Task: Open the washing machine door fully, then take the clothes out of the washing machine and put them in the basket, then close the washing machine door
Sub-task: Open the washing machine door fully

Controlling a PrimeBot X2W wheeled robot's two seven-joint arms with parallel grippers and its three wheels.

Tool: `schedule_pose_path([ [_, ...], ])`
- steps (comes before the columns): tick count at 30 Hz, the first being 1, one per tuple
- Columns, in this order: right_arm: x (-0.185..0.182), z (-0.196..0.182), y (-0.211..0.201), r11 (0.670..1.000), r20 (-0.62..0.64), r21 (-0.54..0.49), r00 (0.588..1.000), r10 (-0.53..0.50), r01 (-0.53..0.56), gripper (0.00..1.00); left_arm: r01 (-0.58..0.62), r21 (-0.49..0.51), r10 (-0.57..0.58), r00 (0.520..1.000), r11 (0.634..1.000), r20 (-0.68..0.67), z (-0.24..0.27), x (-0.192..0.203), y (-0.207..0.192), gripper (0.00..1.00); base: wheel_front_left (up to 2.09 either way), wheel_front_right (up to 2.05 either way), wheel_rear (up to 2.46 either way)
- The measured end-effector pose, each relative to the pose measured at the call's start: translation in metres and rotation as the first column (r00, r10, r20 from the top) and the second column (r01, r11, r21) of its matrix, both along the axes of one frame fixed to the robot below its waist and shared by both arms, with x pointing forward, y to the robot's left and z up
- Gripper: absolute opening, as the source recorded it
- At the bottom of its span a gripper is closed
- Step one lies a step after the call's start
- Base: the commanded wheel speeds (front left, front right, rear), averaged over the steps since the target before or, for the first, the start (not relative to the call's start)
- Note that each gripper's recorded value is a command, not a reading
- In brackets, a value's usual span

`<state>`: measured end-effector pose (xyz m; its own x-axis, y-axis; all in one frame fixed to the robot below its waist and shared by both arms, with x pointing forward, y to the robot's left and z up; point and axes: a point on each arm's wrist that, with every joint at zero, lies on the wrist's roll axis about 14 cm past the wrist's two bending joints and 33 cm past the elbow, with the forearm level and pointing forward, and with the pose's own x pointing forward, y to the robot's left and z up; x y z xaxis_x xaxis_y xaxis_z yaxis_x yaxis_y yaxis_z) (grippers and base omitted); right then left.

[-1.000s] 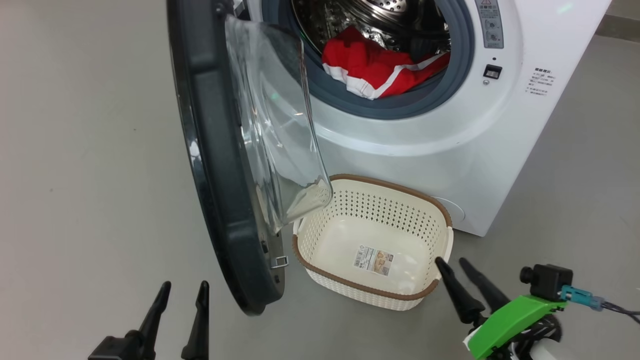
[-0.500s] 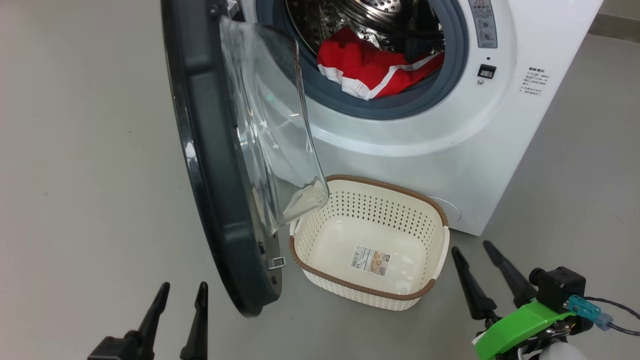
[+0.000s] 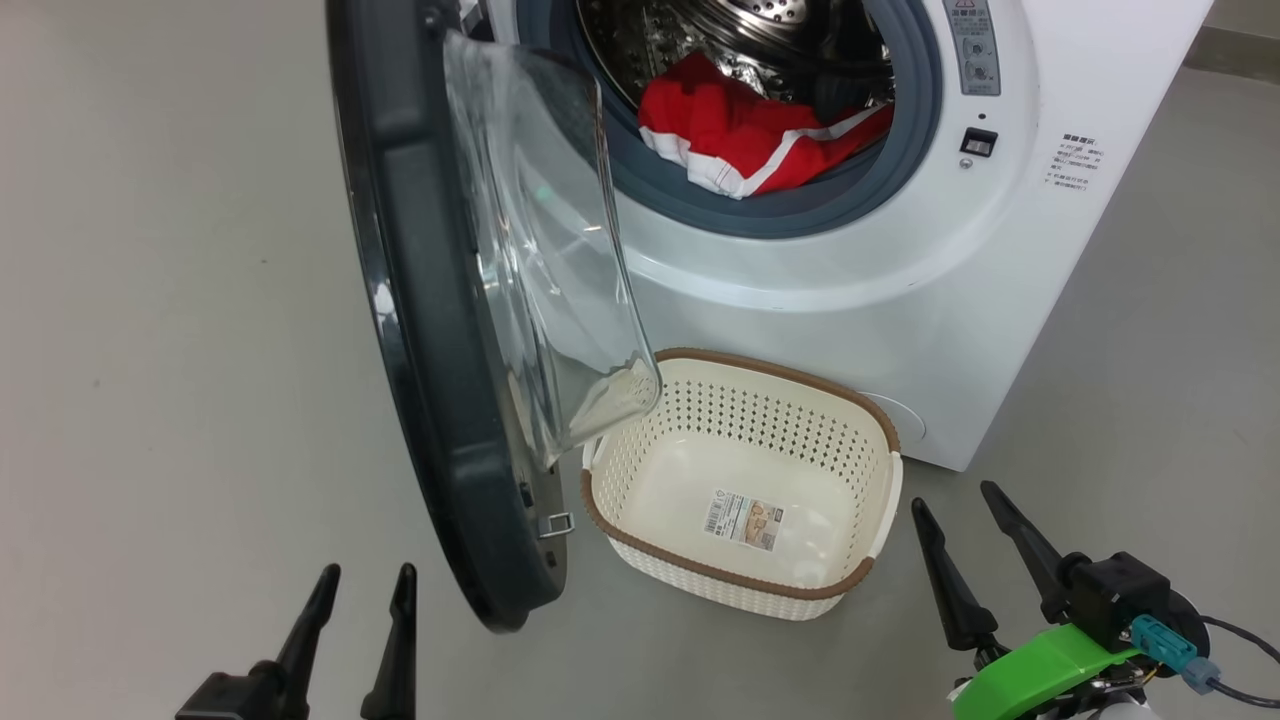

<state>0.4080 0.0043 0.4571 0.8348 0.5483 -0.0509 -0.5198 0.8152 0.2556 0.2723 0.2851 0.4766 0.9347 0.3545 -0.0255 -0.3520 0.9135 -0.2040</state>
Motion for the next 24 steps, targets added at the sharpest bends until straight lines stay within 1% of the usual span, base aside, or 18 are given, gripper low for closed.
schedule_pose_path([
  [8, 0.000, -0.004, -0.004, 1.000, -0.012, -0.002, 1.000, -0.018, 0.018, 1.00, -0.003, 0.001, 0.003, 1.000, 1.000, -0.003, -0.001, 0.001, 0.001, 1.00, 0.00, 0.00, 0.00],
  [9, -0.001, -0.004, -0.004, 1.000, -0.012, -0.002, 1.000, -0.018, 0.018, 1.00, -0.010, 0.006, 0.010, 1.000, 1.000, -0.001, 0.001, 0.000, 0.002, 0.60, 0.00, 0.00, 0.00],
  [10, -0.001, -0.004, -0.004, 1.000, -0.011, -0.003, 1.000, -0.018, 0.018, 1.00, -0.024, 0.010, 0.024, 1.000, 1.000, 0.008, 0.004, 0.000, 0.006, 0.41, 0.00, 0.00, 0.00],
  [11, 0.000, -0.004, -0.004, 1.000, -0.011, -0.003, 1.000, -0.020, 0.020, 1.00, -0.040, 0.013, 0.039, 0.999, 0.999, 0.023, 0.009, 0.000, 0.010, 0.00, 0.00, 0.00, 0.00],
  [14, 0.000, -0.004, -0.005, 1.000, -0.010, -0.003, 1.000, -0.023, 0.023, 1.00, -0.077, 0.026, 0.074, 0.991, 0.997, 0.112, 0.037, 0.003, 0.022, 0.00, 0.00, 0.00, 0.00],
  [18, 0.000, -0.004, -0.005, 1.000, -0.009, -0.001, 1.000, -0.025, 0.025, 1.00, -0.099, 0.073, 0.075, 0.958, 0.992, 0.277, 0.093, 0.010, 0.030, 0.00, 0.00, 0.00, 0.00],
  [21, 0.000, -0.004, -0.005, 1.000, -0.004, -0.010, 1.000, -0.022, 0.022, 1.00, -0.088, 0.125, 0.031, 0.915, 0.988, 0.402, 0.139, 0.013, 0.021, 0.00, 0.00, 0.00, 0.00],
  [24, 0.001, -0.004, -0.005, 1.000, -0.003, -0.011, 1.000, -0.023, 0.023, 1.00, -0.032, 0.162, -0.053, 0.867, 0.986, 0.495, 0.174, 0.017, -0.003, 0.00, 0.00, 0.00, 0.00],
])
